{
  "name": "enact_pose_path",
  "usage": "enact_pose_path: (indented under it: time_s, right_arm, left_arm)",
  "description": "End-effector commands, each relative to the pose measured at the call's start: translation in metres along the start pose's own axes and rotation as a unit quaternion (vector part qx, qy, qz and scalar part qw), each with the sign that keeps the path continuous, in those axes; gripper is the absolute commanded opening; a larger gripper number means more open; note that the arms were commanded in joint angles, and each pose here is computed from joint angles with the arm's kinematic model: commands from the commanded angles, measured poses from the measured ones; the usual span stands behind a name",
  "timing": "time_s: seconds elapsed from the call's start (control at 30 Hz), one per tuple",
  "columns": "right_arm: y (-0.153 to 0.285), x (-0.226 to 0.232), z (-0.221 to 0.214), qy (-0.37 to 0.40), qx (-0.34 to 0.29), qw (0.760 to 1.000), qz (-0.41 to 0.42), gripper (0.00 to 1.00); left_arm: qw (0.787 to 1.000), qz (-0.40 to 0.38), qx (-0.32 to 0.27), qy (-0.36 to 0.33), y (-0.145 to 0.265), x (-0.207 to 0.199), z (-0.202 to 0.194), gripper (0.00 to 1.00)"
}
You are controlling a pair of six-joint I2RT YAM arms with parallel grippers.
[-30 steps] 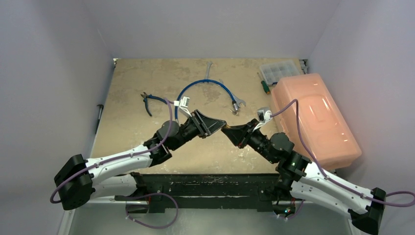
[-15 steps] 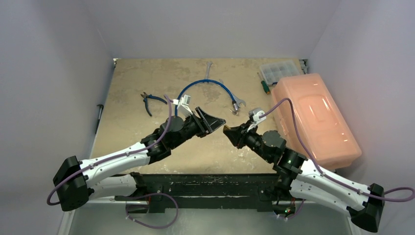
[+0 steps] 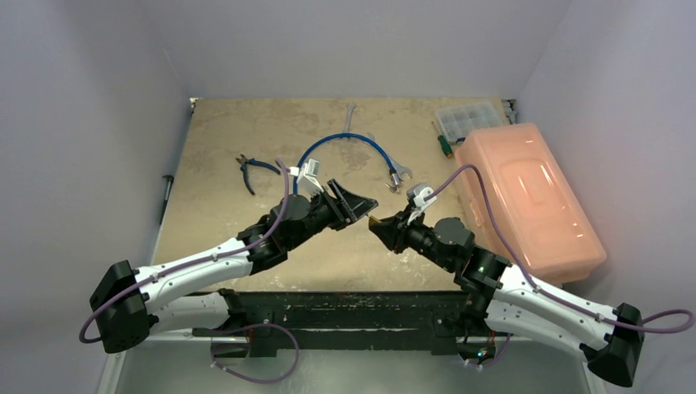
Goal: Unlock with the key
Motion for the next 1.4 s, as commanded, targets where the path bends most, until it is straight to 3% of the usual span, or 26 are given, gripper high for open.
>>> enact_pose_path:
  time_s: [0.0, 0.23, 0.33, 0.43, 0.53, 0.8, 1.0, 1.37]
  right_arm:
    - [-0.001, 0.009, 0.022, -0.008, -0.041, 0.999, 0.01, 0.0]
    - [-0.01, 0.007, 0.005, -0.09, -0.039, 0.995, 0.005, 0.0]
    - [-0.013, 0.004, -0.002, -0.124, -0.048, 0.991, -0.005, 0.0]
    - [-0.017, 0.0, -0.01, -0.162, -0.053, 0.985, -0.015, 0.0]
    - [-0.02, 0.0, -0.017, -0.195, -0.058, 0.979, -0.011, 0.0]
    - [-0.04, -0.016, -0.035, -0.289, -0.084, 0.951, -0.07, 0.0]
    - [-0.074, -0.019, -0.047, -0.328, -0.072, 0.939, -0.078, 0.0]
    - [-0.146, -0.03, -0.054, -0.368, -0.044, 0.925, -0.086, 0.0]
  left_arm:
    - [0.999, -0.036, -0.025, -0.011, 0.001, -0.026, 0.015, 0.51]
    - [0.997, 0.0, -0.043, -0.057, 0.024, -0.024, 0.029, 0.53]
    - [0.993, 0.027, -0.051, -0.1, 0.046, -0.018, 0.037, 0.68]
    - [0.983, 0.061, -0.072, -0.155, 0.08, -0.013, 0.052, 0.89]
    - [0.968, 0.102, -0.093, -0.208, 0.113, -0.008, 0.07, 0.98]
    - [0.925, 0.202, -0.122, -0.297, 0.187, 0.015, 0.097, 0.99]
    - [0.93, 0.195, -0.154, -0.271, 0.199, 0.05, 0.083, 0.99]
    - [0.92, 0.236, -0.164, -0.265, 0.21, 0.056, 0.088, 0.98]
Point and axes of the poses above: each gripper's point midway between its finger pads, its own y axis back along the fingers, its own x axis along the line the jaws close on, z = x × y, the point moved 7 cm from there along y, back along the fingers, and after that the axes turned 4 degrees about -y, right-handed, at the moved point
